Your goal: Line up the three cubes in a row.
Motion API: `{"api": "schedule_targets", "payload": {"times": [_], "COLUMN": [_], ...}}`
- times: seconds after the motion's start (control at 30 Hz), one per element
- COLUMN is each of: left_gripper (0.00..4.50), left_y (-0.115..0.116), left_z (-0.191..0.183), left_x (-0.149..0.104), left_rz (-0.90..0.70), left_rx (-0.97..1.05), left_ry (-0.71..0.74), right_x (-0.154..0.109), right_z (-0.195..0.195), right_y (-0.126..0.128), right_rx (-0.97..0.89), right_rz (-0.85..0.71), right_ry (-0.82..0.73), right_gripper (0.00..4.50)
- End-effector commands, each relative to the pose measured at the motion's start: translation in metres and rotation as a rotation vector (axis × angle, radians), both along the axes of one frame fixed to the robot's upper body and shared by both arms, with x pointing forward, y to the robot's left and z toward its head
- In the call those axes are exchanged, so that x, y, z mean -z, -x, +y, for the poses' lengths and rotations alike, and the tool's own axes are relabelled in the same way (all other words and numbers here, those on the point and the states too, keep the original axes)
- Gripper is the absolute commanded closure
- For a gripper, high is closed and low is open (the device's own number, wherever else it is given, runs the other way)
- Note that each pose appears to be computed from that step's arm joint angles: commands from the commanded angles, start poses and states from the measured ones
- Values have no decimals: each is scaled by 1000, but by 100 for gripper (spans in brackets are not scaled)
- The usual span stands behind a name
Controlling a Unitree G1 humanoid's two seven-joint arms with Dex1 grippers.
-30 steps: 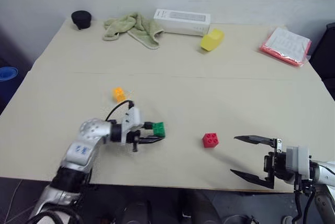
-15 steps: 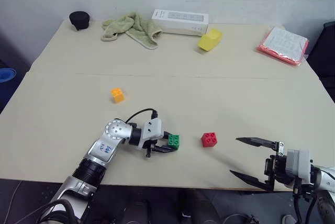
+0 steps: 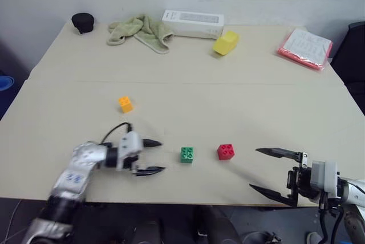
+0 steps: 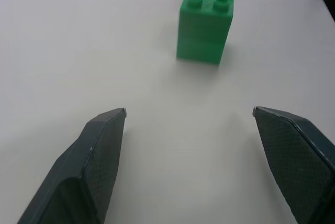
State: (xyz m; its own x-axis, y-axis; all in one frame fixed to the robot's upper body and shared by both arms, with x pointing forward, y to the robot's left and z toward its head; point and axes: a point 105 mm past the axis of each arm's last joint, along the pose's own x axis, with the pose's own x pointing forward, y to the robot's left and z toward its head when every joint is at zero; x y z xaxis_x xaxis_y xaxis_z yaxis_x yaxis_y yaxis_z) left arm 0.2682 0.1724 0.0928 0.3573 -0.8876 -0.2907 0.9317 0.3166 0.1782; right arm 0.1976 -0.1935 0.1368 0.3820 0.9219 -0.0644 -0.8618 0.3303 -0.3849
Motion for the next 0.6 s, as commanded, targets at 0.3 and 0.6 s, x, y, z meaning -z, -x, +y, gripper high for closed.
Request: {"api": "schedule_targets", "payload": {"times": [0.3, 0.6], "left_gripper": [2, 2], "left_y": [31, -38], "left_z": [168, 122], "left_x": [-2, -38], "left_rz": [-33, -41], "left_rx": [-856, -631], "left_ry": [220, 290], "right_x": [-26, -27], "right_z": [20, 33], "right_y": [-12, -21], "right_rx": [45, 42], "right_rz": [-91, -105], "right_ry": [-201, -213], "right_gripper": [0, 0]}}
